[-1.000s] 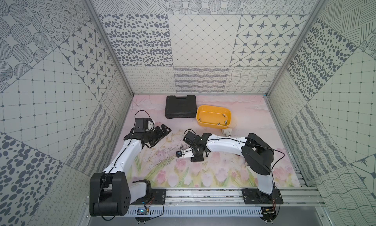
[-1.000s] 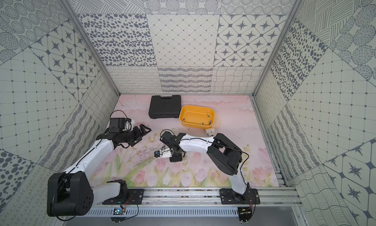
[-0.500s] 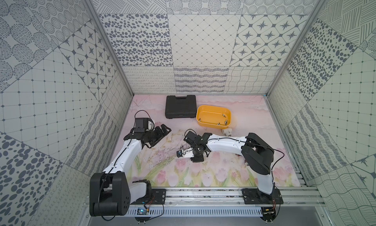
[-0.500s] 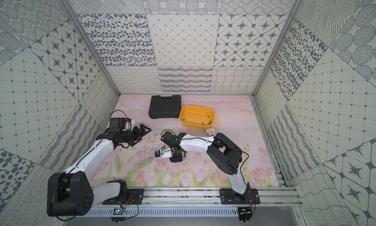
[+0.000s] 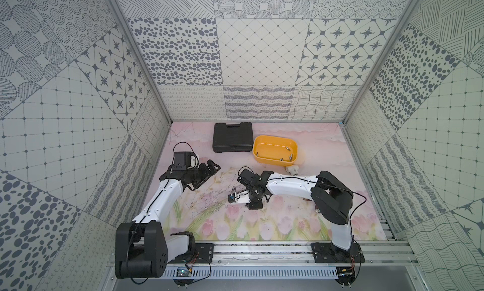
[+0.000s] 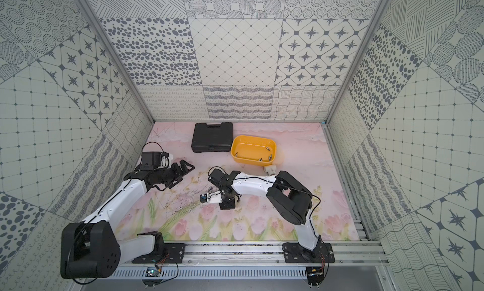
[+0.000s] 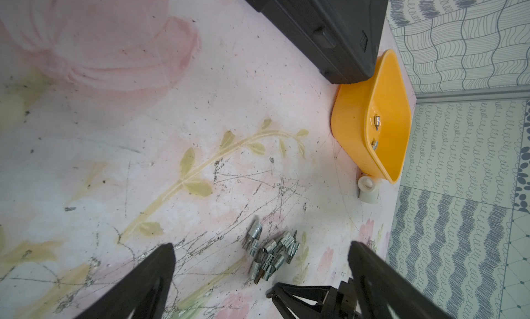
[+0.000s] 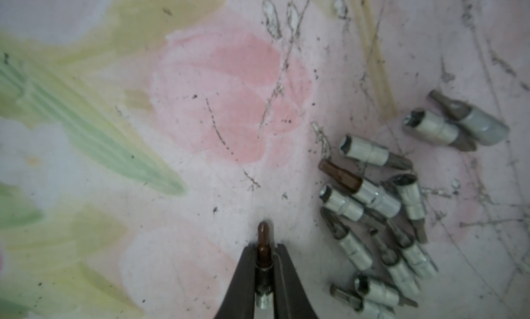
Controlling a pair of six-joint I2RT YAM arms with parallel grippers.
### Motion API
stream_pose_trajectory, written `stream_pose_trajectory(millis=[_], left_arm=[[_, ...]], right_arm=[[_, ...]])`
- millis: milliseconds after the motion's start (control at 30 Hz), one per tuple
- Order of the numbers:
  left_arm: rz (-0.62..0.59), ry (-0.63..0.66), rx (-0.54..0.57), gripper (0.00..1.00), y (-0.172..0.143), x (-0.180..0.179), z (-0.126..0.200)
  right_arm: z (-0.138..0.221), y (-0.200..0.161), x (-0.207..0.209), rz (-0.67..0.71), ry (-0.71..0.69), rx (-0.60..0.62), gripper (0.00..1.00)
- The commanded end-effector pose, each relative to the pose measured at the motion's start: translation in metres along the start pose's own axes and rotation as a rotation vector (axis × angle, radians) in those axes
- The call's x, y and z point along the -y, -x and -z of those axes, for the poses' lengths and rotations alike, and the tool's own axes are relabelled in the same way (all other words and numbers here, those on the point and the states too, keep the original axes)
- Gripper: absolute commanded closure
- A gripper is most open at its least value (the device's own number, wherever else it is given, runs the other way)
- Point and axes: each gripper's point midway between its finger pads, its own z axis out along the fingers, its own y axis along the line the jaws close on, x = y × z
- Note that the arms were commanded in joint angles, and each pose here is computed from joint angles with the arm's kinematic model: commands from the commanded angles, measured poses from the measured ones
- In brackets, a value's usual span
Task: Put the bit on the desktop into the storage box
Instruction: Pick up the screwdriver bit from the center of the board.
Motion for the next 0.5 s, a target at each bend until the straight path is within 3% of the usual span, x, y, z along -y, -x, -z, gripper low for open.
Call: stream_pose_trajectory(millis=[0, 467], left_arm=[[-0.012, 0.000, 0.008, 0.01, 0.002, 0.000, 0.002], [-0.019, 0.001, 0.010, 0.01, 0.001, 0.000, 0.003]], right_arm=[[0.001, -0.012, -0.005, -0.028, 0.021, -0.039, 0.90], [0.046, 0.010, 0.010, -0.142, -0.043, 0.079, 0.93]])
